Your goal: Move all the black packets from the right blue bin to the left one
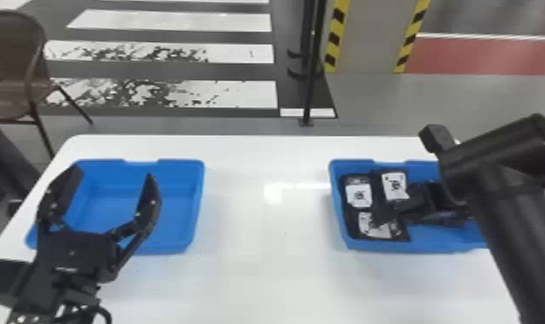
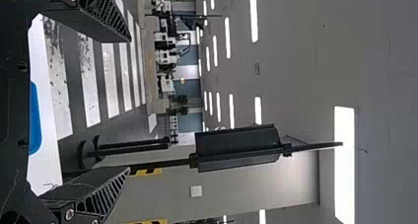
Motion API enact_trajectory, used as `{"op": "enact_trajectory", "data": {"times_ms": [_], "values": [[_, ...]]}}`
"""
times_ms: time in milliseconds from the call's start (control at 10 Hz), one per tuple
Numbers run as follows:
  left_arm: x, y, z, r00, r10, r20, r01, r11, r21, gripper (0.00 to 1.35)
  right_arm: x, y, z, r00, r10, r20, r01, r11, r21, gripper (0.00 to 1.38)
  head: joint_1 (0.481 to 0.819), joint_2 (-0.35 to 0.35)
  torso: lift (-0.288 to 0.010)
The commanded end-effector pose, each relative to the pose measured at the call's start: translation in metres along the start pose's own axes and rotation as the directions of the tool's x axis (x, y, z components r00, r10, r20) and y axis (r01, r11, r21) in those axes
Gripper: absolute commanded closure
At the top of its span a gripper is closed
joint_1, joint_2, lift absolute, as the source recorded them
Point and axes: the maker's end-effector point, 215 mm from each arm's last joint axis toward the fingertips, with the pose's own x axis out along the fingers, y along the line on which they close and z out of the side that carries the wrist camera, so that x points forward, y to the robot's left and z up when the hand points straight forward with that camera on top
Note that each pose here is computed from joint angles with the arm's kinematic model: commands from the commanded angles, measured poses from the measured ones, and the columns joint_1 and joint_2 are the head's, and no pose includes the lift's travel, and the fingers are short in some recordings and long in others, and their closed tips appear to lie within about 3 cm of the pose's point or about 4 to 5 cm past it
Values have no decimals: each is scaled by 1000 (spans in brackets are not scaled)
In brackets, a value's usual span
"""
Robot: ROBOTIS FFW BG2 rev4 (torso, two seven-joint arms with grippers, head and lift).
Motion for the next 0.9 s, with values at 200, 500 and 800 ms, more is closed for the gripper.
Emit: {"op": "enact_trajectory", "data": {"times_ms": [200, 500, 800], "values": [[1, -1, 0, 1000, -1, 3, 1, 1000, -1, 107, 21, 10, -17, 996, 75, -58, -72, 996, 49, 78, 695, -29, -140], [1, -1, 0, 1000, 0, 3, 0, 1000, -3, 107, 31, 18, -21, 992, 95, -77, -92, 995, 44, 91, 695, -9, -140], [1, 1, -3, 1000, 4, -2, -4, 1000, -2, 107, 36, 13, -26, 993, 77, -92, -73, 996, 45, 400, 695, -6, -140]]}}
